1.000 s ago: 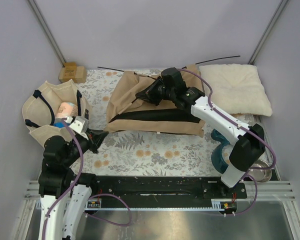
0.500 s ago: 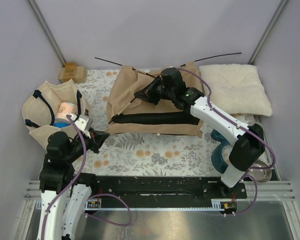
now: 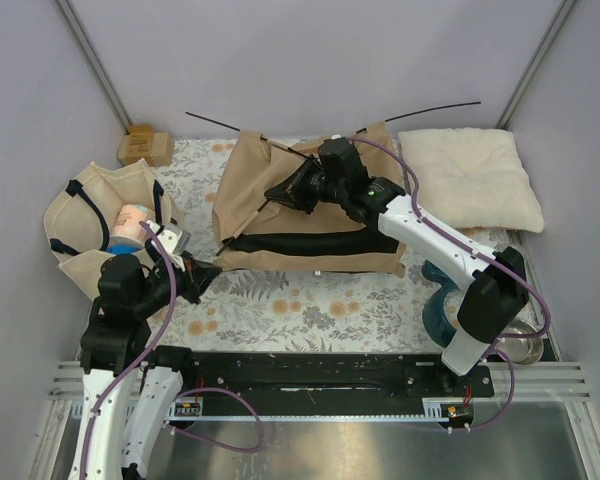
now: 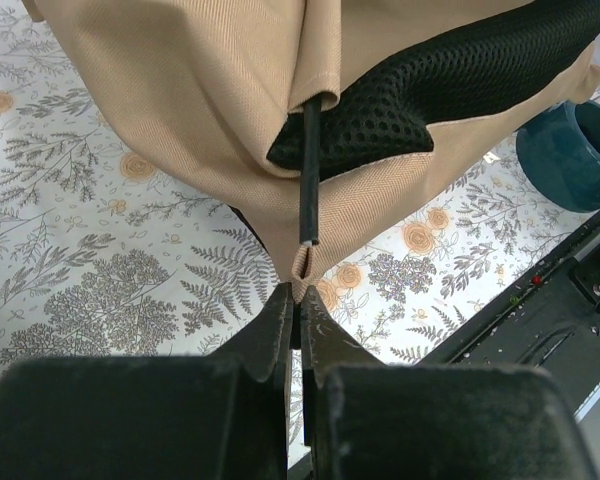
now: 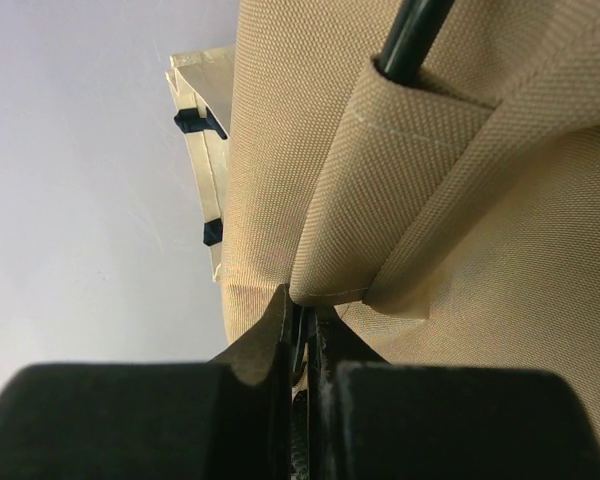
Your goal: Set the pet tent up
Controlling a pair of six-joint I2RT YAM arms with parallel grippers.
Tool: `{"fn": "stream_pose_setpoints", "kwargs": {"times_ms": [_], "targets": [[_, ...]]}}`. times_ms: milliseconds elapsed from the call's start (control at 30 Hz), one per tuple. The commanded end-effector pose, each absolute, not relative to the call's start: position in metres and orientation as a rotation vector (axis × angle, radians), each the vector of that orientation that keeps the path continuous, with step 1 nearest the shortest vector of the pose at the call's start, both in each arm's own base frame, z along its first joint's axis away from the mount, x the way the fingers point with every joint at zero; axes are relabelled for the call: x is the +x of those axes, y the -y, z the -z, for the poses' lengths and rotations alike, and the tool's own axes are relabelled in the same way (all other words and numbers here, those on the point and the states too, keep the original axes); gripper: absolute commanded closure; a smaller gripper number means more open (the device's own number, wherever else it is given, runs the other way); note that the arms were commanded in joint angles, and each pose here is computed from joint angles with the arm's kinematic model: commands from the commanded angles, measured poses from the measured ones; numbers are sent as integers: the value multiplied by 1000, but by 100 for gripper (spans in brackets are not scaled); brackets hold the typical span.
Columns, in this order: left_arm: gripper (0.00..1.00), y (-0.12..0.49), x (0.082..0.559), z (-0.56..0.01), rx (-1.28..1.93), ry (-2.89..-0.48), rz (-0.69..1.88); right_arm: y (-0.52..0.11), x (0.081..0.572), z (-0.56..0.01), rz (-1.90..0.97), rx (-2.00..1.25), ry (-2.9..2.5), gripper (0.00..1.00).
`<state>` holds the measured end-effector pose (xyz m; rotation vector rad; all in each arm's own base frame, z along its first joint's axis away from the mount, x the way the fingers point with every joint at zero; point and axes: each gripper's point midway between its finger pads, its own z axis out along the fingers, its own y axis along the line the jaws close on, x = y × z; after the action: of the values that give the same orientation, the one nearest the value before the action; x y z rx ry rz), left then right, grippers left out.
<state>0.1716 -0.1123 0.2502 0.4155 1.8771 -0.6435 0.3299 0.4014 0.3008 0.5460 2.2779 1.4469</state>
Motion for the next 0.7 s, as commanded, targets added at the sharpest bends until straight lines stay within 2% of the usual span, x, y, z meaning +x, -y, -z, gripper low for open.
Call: {"fn": "stream_pose_setpoints", "kwargs": {"times_ms": [0, 667], "targets": [[100, 117, 171, -280, 454, -1783, 656, -409, 329, -312, -1443, 403, -2213, 100], [100, 118, 174, -279, 429, -1835, 675, -406, 329, -299, -1295, 275, -2209, 100]]}}
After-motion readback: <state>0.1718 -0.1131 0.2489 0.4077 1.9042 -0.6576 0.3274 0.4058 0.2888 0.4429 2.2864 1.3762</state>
